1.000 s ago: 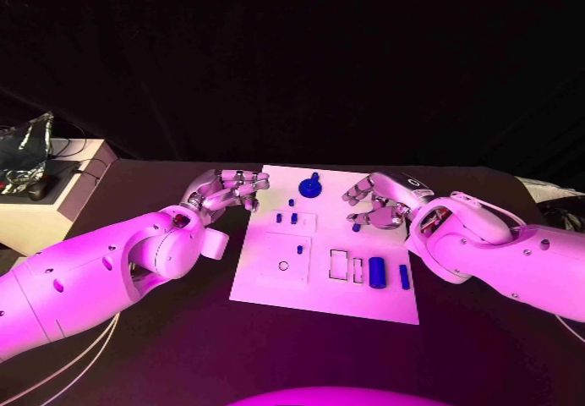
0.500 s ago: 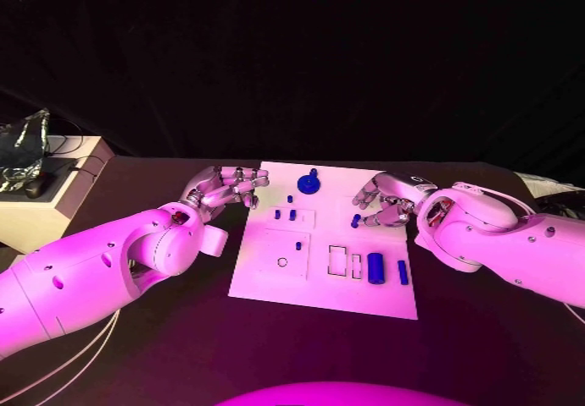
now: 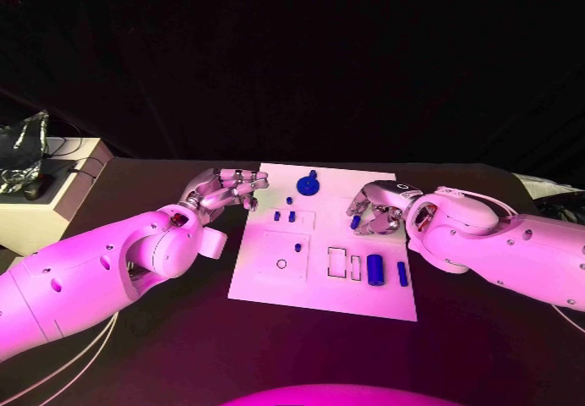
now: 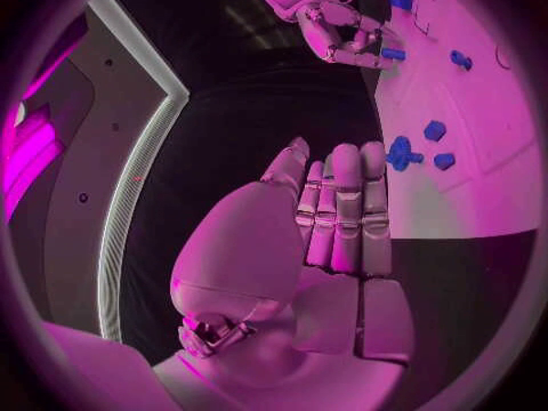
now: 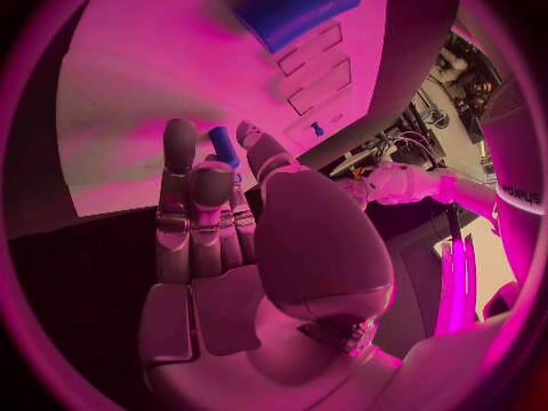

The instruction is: Assemble the parts on the task board

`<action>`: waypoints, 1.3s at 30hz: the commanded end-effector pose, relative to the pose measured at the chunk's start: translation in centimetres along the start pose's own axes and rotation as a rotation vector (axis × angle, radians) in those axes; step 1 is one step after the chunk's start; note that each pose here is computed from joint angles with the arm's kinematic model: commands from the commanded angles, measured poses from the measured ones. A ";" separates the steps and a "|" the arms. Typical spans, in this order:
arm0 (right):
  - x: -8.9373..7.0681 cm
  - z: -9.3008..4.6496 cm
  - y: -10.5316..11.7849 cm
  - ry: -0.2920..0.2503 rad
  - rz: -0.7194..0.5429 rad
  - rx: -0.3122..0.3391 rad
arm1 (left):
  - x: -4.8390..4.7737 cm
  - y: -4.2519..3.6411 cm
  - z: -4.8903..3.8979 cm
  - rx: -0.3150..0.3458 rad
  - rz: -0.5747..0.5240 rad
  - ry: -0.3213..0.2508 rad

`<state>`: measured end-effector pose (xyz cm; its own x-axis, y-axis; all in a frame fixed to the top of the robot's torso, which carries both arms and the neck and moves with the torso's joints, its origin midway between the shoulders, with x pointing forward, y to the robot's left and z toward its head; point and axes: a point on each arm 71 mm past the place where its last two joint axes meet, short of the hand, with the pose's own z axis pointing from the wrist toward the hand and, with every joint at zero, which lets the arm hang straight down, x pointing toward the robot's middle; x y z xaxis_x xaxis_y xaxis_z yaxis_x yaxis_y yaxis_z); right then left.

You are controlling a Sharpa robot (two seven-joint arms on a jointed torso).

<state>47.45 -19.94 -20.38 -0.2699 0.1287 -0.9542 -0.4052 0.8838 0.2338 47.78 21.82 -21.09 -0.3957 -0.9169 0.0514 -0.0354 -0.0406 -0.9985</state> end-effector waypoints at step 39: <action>-0.2 -0.5 1.8 -0.128 -0.087 -0.054 | 0.12 -0.09 0.00 0.010 -0.004 0.012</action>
<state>46.50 -18.81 -20.14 -0.1653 0.1049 -0.9807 -0.4518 0.8758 0.1698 47.78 21.88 -21.09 -0.3950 -0.9173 0.0504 -0.0346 -0.0399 -0.9986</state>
